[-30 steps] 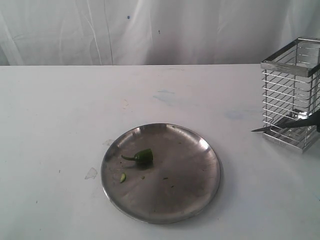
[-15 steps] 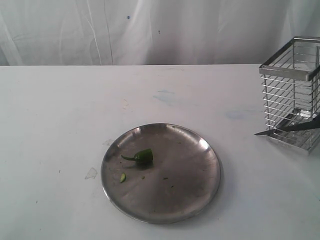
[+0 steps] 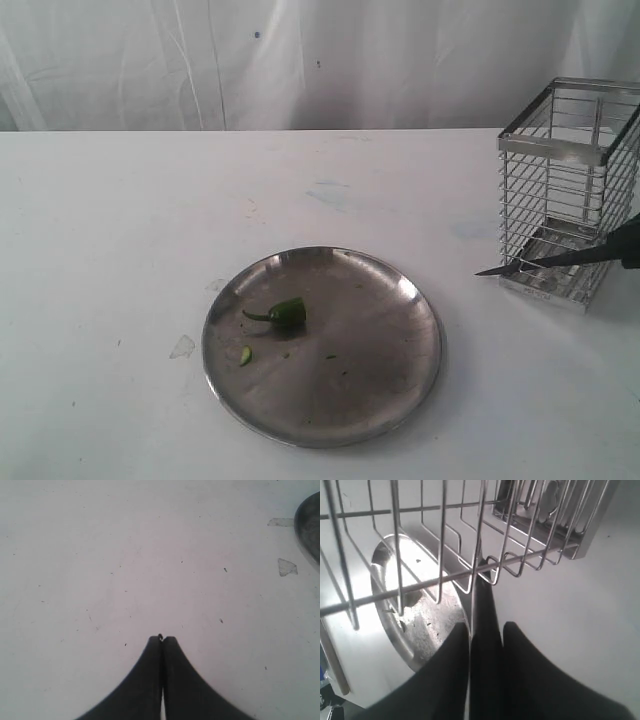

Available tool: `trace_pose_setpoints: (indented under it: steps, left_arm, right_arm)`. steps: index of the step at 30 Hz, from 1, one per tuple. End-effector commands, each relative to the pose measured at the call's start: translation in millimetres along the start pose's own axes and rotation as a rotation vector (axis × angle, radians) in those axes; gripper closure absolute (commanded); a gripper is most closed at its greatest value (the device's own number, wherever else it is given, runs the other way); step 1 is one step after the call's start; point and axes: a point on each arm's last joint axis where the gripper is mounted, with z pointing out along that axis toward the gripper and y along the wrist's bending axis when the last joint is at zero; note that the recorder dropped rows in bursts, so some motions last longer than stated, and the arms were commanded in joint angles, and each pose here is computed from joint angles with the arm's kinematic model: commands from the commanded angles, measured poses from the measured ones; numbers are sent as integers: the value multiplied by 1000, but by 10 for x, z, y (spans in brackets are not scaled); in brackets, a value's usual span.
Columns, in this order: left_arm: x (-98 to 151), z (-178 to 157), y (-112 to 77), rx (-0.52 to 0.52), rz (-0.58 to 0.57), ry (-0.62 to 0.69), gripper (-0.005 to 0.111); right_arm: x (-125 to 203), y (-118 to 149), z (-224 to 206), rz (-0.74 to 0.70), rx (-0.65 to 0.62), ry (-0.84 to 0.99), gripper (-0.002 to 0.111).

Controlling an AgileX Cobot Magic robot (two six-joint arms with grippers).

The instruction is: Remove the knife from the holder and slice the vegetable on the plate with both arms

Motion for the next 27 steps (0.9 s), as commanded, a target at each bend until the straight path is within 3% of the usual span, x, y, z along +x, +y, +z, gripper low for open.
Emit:
trace_pose_setpoints:
  steps: [1, 7, 13, 22, 27]
  left_arm:
    - [25, 1, -7, 10, -4, 18, 107]
    - [25, 1, -7, 10, -4, 18, 107]
    - [25, 1, -7, 10, -4, 18, 107]
    - [25, 1, -7, 10, -4, 18, 107]
    - [25, 1, -7, 10, -4, 18, 107]
  right_arm:
    - [14, 13, -20, -39, -4, -11, 71]
    - [24, 27, -29, -111, -9, -7, 58]
    - [17, 22, -46, -126, 12, -1, 57]
    - [156, 31, -437, -122, 358, -12, 64]
    - [286, 352, -611, -119, 246, -136, 64]
